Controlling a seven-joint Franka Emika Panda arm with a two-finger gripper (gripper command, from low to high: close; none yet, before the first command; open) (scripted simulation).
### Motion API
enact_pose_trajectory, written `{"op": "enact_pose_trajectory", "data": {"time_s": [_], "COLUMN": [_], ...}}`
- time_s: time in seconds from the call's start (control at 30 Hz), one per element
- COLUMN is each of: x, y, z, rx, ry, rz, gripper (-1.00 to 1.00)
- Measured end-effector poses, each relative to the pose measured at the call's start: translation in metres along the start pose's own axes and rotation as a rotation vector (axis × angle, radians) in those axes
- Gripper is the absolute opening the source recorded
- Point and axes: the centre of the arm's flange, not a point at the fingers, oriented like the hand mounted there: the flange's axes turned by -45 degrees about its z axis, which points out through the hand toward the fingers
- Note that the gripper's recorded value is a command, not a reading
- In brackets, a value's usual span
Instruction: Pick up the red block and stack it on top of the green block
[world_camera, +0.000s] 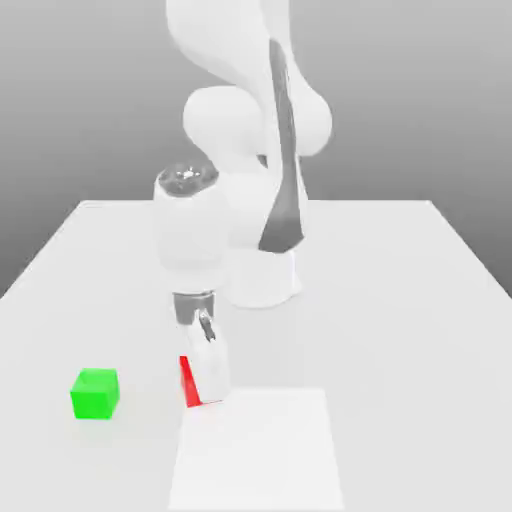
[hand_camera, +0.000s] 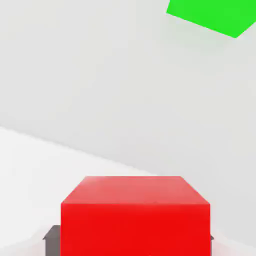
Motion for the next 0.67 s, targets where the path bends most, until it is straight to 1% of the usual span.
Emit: {"op": "enact_pose_trajectory", "data": {"time_s": [0.1, 0.33, 0.4, 0.53, 0.57, 0.67], "x": [0.018, 0.125, 0.141, 0.145, 0.144, 0.144], "y": [0.005, 0.046, 0.056, 0.057, 0.057, 0.057], "z": [-0.020, -0.050, -0.043, -0.005, 0.005, 0.005], "rx": [0.000, 0.000, 0.000, 0.000, 0.000, 0.000], "ry": [0.000, -0.001, -0.001, -0.001, -0.001, -0.001], "rz": [0.005, -0.002, -0.001, -0.010, -0.010, -0.010], "gripper": [-1.00, -1.00, -1.00, -1.00, 1.00, 1.00]}}
